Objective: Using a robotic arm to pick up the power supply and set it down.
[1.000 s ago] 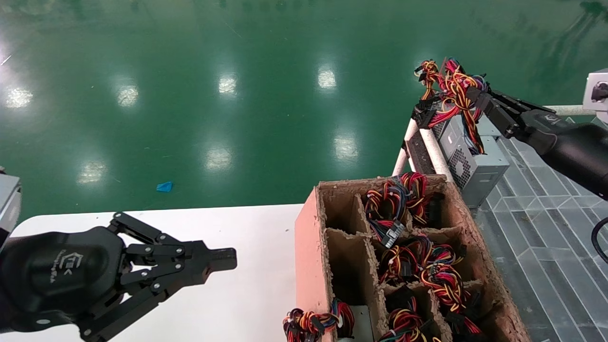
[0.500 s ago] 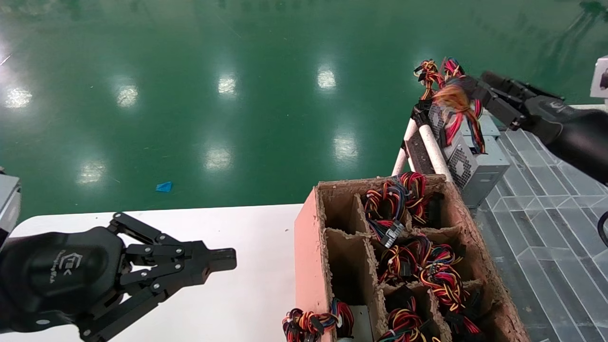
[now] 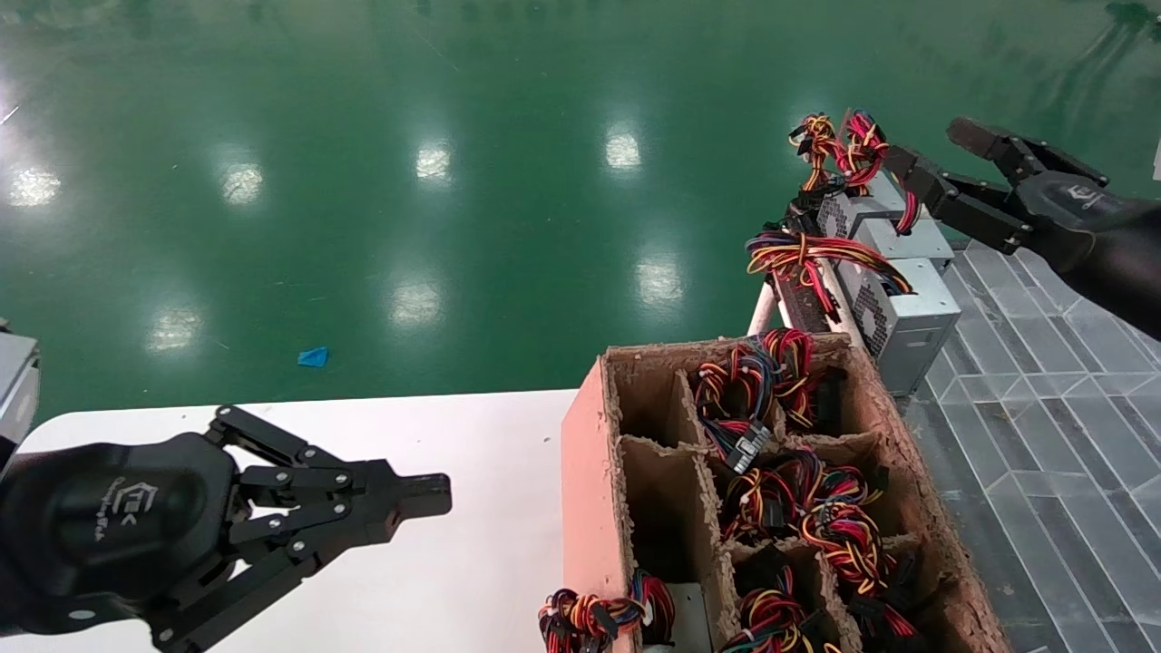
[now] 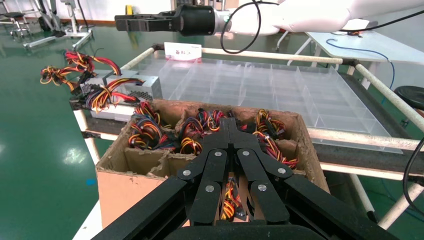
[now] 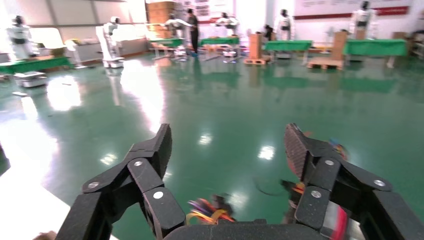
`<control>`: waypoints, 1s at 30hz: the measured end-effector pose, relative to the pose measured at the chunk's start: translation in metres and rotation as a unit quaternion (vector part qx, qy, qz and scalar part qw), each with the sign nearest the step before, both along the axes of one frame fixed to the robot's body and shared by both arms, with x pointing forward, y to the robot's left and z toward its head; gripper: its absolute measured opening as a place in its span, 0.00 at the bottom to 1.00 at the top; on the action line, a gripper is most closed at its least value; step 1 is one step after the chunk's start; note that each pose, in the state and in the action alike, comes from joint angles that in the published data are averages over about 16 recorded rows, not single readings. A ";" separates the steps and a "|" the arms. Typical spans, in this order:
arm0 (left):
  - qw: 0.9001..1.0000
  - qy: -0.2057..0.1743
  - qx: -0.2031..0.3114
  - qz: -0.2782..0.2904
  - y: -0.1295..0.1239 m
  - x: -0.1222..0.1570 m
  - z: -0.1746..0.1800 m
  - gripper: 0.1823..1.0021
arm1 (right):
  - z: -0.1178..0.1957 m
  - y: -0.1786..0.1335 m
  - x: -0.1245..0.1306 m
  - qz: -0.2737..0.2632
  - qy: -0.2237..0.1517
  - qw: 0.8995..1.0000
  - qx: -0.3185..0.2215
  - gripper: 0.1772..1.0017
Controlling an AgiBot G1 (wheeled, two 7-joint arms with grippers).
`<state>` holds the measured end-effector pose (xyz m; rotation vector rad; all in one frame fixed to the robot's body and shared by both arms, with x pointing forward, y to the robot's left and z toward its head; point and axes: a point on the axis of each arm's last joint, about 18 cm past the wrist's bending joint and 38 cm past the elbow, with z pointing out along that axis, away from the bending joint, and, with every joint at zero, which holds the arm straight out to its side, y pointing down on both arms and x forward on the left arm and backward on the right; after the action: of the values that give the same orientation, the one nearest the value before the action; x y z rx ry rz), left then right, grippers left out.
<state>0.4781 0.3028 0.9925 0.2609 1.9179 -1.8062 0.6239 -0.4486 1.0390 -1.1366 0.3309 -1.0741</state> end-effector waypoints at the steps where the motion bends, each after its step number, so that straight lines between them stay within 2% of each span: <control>1: 1.000 0.000 0.000 0.000 0.000 0.000 0.000 0.01 | 0.000 0.002 -0.001 0.005 -0.001 1.000 -0.003 0.69; 7: 1.000 0.000 0.000 0.000 0.000 0.000 0.000 0.01 | 0.002 0.016 -0.012 0.038 -0.006 0.999 -0.022 0.83; 13: 1.000 0.000 0.000 0.000 0.000 0.000 0.000 0.01 | 0.002 0.032 -0.025 0.073 -0.007 0.996 -0.044 0.93; 25: 1.000 0.000 0.000 0.000 0.000 0.000 0.000 0.09 | -0.003 0.064 -0.053 0.142 -0.003 0.986 -0.093 1.00; 30: 1.000 0.000 0.000 0.000 0.000 0.000 0.000 0.17 | -0.007 0.078 -0.067 0.170 0.001 0.979 -0.115 1.00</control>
<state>0.4781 0.3028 0.9925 0.2609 1.9179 -1.8062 0.5570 -0.3705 1.0316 -1.3434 0.0091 -0.8211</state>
